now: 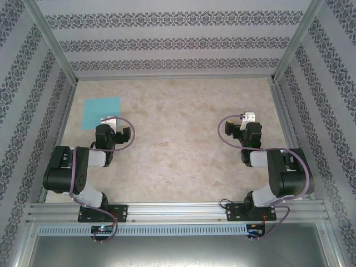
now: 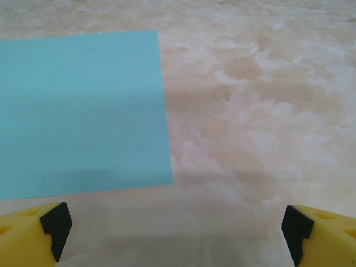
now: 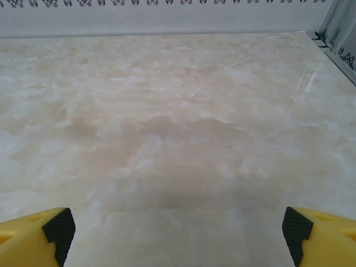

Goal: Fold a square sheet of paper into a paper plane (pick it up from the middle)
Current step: Move the square sheet of paper to the center of the table.

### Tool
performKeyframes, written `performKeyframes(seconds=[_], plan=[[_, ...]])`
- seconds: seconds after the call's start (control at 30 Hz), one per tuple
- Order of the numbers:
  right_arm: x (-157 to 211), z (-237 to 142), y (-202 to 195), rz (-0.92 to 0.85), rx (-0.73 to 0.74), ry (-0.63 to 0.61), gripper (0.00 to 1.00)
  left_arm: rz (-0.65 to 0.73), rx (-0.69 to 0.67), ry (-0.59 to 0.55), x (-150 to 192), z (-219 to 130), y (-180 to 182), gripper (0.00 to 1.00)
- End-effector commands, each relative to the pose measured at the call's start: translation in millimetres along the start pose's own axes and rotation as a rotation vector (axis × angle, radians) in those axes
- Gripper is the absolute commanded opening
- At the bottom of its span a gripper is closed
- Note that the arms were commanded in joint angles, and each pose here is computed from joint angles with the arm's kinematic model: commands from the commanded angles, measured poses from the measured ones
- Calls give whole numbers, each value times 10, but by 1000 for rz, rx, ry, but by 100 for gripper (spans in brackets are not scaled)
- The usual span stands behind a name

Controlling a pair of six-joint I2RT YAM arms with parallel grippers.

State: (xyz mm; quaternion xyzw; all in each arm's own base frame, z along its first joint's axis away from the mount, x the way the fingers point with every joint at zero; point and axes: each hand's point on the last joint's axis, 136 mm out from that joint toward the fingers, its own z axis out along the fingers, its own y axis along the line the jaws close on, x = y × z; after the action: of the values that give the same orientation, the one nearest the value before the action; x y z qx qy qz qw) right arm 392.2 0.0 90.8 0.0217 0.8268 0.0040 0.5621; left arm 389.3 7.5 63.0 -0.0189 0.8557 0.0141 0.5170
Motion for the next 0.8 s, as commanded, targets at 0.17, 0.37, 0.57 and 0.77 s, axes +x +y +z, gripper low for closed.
performKeyframes(seconds=[0.17, 0.37, 0.57, 0.77], plan=[[-149, -9, -2, -12, 6, -53, 98, 14, 12, -76, -215, 0, -12, 100], [-151, -1, -2, -11, 4, -50, 98, 13, 13, -72, -205, 3, -12, 100], [-149, -11, 11, -1, -23, -53, 97, 13, 13, -78, -219, -4, -14, 100], [-316, -149, 110, -34, -65, -68, 98, 2, -13, -42, -465, -153, 23, 100]])
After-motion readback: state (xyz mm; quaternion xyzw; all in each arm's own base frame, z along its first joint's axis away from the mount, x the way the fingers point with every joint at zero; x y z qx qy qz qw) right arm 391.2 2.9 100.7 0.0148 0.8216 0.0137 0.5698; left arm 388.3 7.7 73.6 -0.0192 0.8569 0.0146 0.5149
